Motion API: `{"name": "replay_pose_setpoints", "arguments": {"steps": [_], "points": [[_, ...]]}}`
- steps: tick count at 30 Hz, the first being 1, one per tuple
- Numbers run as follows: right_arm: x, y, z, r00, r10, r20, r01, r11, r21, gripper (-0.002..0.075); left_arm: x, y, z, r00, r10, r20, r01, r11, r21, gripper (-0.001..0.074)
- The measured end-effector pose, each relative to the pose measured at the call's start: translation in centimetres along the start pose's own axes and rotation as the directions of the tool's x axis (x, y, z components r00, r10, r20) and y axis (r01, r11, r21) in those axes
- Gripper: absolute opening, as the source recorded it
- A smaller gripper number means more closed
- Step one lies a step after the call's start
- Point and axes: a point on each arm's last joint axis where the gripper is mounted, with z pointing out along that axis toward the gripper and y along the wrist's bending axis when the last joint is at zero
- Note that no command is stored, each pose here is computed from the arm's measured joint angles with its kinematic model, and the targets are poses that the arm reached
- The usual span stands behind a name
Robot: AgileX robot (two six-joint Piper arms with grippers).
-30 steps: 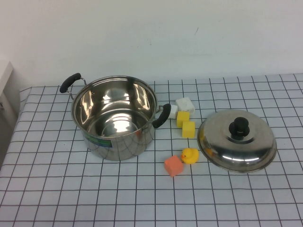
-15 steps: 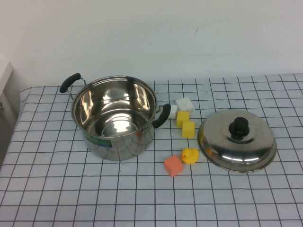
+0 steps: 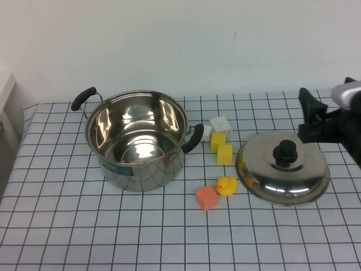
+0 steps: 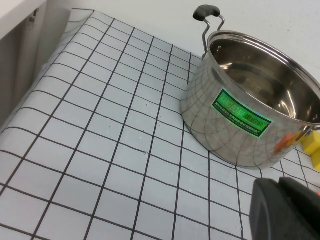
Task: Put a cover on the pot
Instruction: Pick up the pot lid
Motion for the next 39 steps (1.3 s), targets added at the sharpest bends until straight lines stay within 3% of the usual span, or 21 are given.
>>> {"name": "replay_pose_setpoints", "arguments": {"steps": [7, 16, 30, 39], "points": [[3.9, 1.2, 5.2, 0.996, 0.017, -0.085, -0.014, 0.999, 0.035, 0.0610, 0.0, 0.0, 0.0, 1.000, 0.000, 0.000, 0.000, 1.000, 0.000, -0.0003], [10.2, 0.1, 9.2, 0.953, 0.228, -0.198, -0.198, 0.967, 0.161, 0.0610, 0.0, 0.0, 0.0, 1.000, 0.000, 0.000, 0.000, 1.000, 0.000, -0.0003], [17.2, 0.4, 13.3, 0.933, 0.228, -0.280, -0.177, 0.964, 0.197, 0.0609, 0.0, 0.0, 0.0, 1.000, -0.005, 0.000, 0.005, 1.000, 0.000, -0.0003], [20.2, 0.7, 13.4, 0.917, 0.217, -0.333, -0.155, 0.967, 0.203, 0.0556, 0.0, 0.0, 0.0, 1.000, -0.005, 0.000, 0.005, 1.000, 0.000, -0.0003]]}}
